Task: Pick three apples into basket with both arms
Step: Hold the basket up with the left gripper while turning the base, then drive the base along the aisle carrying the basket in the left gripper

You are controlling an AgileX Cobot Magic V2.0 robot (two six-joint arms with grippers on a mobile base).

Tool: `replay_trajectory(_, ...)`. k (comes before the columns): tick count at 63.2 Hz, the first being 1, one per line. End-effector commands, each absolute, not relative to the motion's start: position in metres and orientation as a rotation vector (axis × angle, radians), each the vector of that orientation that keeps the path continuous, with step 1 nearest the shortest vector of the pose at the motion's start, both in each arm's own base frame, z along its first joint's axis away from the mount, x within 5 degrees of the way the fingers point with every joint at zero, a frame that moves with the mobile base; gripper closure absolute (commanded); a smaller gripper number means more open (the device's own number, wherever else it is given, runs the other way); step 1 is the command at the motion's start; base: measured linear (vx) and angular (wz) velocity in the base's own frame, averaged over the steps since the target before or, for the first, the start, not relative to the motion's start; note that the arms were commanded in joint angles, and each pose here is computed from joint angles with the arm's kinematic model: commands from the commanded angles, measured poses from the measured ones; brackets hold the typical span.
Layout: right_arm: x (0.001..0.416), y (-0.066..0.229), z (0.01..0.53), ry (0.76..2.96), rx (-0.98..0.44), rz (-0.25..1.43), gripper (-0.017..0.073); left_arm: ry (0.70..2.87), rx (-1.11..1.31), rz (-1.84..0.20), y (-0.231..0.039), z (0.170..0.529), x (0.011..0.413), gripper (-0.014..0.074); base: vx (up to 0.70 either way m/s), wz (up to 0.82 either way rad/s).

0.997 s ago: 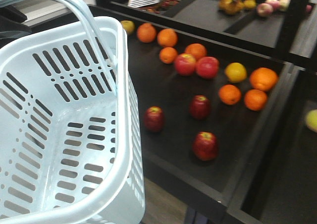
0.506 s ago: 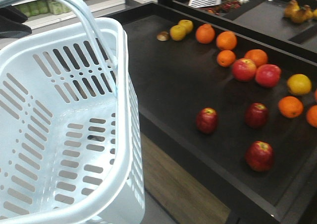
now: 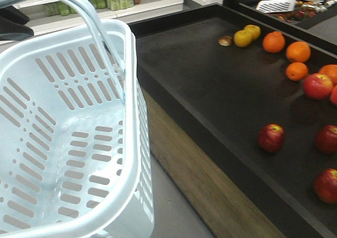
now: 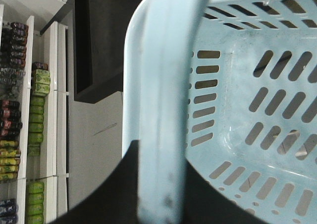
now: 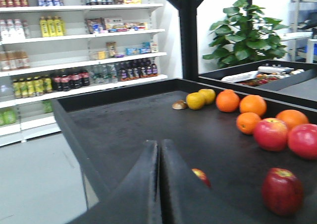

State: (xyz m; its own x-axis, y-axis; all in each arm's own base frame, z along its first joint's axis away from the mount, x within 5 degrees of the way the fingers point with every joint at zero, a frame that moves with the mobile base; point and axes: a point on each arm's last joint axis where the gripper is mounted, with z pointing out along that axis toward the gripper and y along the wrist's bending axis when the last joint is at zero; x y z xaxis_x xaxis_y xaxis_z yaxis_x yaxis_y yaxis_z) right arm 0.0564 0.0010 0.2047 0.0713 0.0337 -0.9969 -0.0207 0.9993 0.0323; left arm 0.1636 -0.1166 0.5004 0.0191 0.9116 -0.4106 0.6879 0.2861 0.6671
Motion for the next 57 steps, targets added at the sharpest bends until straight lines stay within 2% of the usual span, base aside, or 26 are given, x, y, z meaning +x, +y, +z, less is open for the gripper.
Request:
replay_trajectory(1, 0.0554, 0.0007, 0.2072, 1.425, 0.010, 0.031, 0.0568, 1.658, 1.389, 0.340, -0.1107, 0.5160, 0.1574, 0.0600, 0.01, 0.32)
replay_trajectory(57, 0.0554, 0.0007, 0.2073, 1.424, 0.010, 0.031, 0.0568, 1.658, 1.389, 0.340, -0.1107, 0.5160, 0.1574, 0.0600, 0.06, 0.37)
